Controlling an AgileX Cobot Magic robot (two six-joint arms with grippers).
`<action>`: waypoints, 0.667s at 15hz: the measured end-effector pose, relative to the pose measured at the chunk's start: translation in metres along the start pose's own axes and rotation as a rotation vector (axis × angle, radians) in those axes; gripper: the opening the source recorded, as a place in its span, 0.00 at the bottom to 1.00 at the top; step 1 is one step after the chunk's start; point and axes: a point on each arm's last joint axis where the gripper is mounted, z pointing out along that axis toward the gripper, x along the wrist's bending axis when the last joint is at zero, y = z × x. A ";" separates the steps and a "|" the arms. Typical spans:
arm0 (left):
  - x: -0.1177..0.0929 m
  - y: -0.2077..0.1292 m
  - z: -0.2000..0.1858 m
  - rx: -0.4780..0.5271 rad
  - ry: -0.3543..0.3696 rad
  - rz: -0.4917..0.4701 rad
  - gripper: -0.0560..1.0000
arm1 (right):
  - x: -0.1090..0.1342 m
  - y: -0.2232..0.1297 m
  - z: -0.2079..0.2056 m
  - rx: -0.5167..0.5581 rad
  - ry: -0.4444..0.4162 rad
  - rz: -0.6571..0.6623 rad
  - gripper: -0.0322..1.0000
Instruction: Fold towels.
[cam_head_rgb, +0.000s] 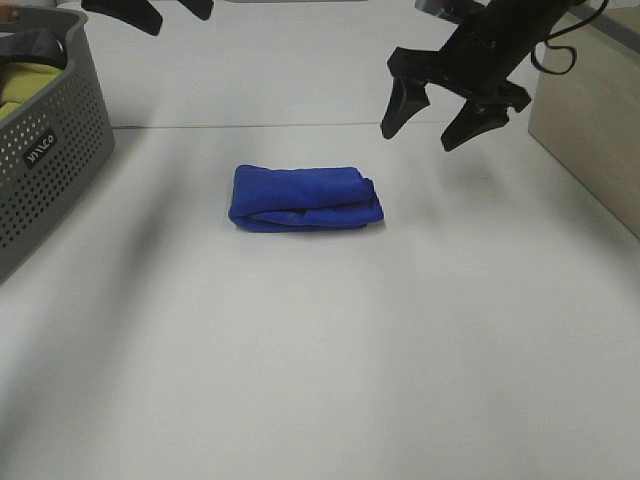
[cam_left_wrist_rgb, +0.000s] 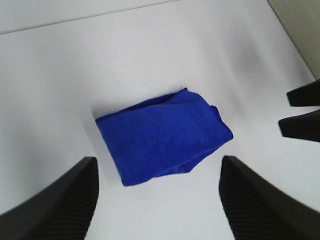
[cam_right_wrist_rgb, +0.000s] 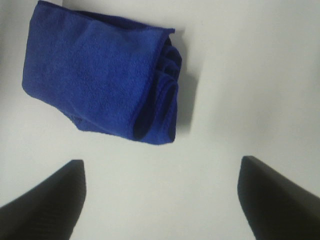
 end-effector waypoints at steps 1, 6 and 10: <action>-0.008 -0.001 -0.014 0.002 0.027 0.026 0.67 | 0.006 -0.002 -0.018 -0.003 -0.016 -0.001 0.79; -0.070 -0.019 -0.079 -0.070 0.232 0.210 0.67 | 0.025 -0.017 -0.081 -0.008 -0.078 -0.041 0.79; -0.079 -0.099 -0.143 -0.032 0.318 0.186 0.67 | 0.048 -0.055 -0.154 -0.124 -0.111 -0.098 0.79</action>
